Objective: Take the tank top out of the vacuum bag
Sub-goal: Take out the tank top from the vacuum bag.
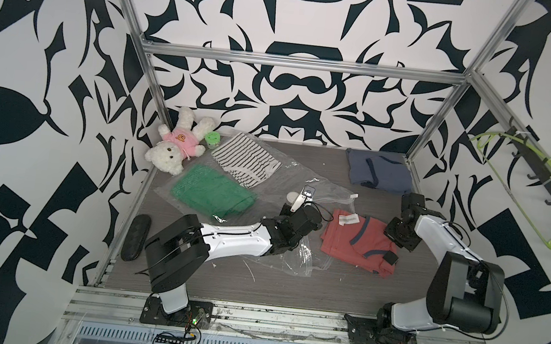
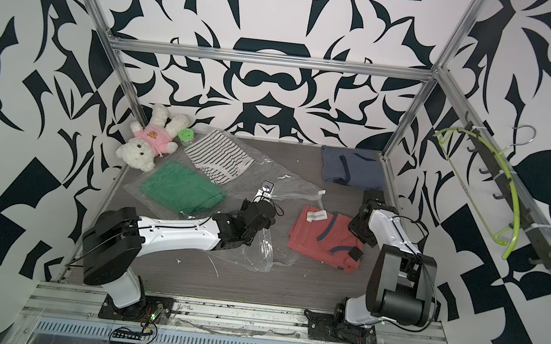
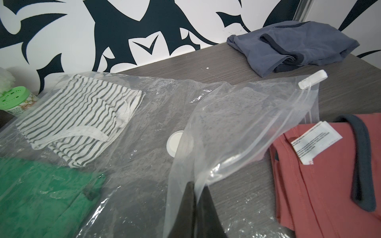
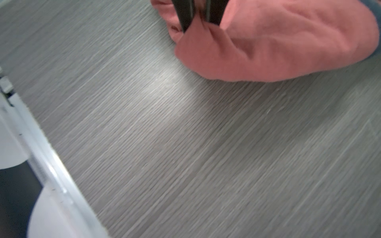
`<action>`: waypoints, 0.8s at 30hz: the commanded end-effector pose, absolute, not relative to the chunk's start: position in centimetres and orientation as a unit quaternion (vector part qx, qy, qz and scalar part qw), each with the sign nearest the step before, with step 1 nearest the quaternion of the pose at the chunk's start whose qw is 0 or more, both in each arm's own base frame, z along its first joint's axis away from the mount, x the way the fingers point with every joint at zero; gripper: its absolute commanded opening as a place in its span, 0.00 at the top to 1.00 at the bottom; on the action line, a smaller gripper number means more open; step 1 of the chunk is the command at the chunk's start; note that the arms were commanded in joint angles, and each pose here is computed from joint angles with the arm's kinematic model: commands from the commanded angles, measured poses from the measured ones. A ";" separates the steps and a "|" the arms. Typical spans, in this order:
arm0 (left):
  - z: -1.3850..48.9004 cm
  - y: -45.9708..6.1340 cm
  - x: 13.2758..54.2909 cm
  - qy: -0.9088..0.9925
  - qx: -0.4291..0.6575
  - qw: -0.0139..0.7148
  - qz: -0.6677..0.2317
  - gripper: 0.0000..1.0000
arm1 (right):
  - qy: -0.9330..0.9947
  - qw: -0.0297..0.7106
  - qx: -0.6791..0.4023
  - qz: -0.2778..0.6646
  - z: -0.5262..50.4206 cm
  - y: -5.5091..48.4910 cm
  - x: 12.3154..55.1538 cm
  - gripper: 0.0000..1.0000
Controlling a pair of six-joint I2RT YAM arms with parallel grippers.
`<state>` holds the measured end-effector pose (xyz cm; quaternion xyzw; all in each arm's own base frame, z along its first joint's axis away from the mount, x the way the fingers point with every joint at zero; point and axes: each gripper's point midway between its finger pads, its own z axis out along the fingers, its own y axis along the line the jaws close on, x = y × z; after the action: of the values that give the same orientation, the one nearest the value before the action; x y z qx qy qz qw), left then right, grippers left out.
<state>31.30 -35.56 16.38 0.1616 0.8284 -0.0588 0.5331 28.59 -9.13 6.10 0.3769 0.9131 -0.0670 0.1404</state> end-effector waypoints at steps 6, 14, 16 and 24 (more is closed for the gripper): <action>18.0 -35.2 31.7 0.820 0.149 0.550 -0.056 1.00 | 0.871 0.188 0.427 -0.152 7.9 -13.7 30.2 1.00; 18.6 -34.9 31.7 0.818 0.147 0.554 -0.054 1.00 | 0.867 0.182 0.441 -0.146 7.1 -13.9 31.6 1.00; 18.7 -34.7 31.6 0.817 0.145 0.555 -0.052 1.00 | 0.863 0.187 0.445 -0.148 7.3 -14.2 31.7 1.00; 18.6 -34.7 31.7 0.818 0.145 0.555 -0.050 1.00 | 0.858 0.211 0.447 -0.139 8.4 -14.3 32.3 0.97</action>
<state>31.44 -35.21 16.77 0.1582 0.8256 -0.0501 0.5392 31.03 -13.04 5.67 0.4277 0.8798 -0.1338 0.1581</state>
